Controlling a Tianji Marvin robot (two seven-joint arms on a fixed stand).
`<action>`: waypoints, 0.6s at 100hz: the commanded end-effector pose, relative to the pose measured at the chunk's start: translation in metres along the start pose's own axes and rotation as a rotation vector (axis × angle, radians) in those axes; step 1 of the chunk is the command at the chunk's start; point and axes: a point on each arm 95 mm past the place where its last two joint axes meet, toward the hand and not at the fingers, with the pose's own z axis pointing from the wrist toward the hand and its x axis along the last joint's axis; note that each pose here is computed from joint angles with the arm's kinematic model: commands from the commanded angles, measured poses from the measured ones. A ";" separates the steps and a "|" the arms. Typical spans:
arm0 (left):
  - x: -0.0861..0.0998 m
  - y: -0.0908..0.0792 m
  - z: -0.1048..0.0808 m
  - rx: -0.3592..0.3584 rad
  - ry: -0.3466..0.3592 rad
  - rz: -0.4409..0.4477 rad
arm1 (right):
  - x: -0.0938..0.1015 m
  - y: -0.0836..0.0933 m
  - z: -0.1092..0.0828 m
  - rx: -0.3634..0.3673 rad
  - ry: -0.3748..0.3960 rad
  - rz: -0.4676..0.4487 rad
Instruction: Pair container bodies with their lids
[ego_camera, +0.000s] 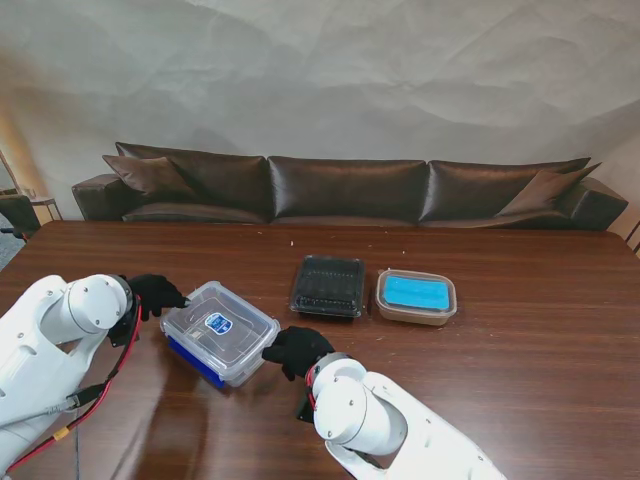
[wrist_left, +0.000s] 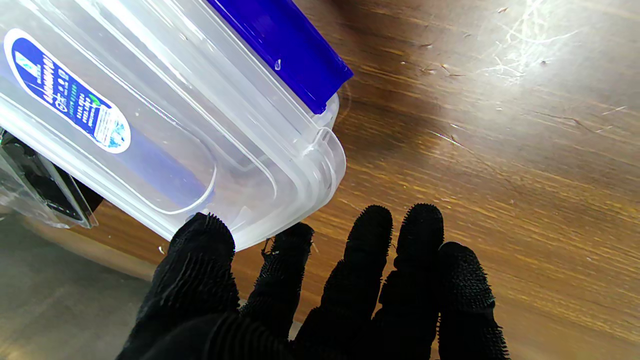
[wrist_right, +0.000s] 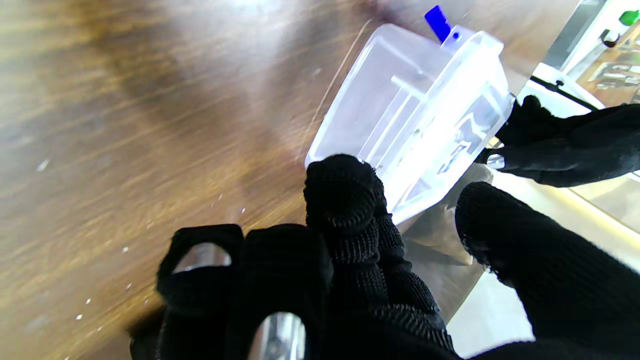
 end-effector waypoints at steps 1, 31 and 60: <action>0.001 0.000 0.000 -0.021 0.002 0.007 | 0.002 0.005 0.000 -0.007 0.004 0.004; 0.000 -0.004 0.000 -0.019 -0.005 0.025 | 0.002 0.016 0.014 -0.048 -0.010 -0.007; -0.002 -0.014 -0.014 0.056 0.002 0.041 | -0.004 0.023 0.028 -0.060 -0.028 -0.024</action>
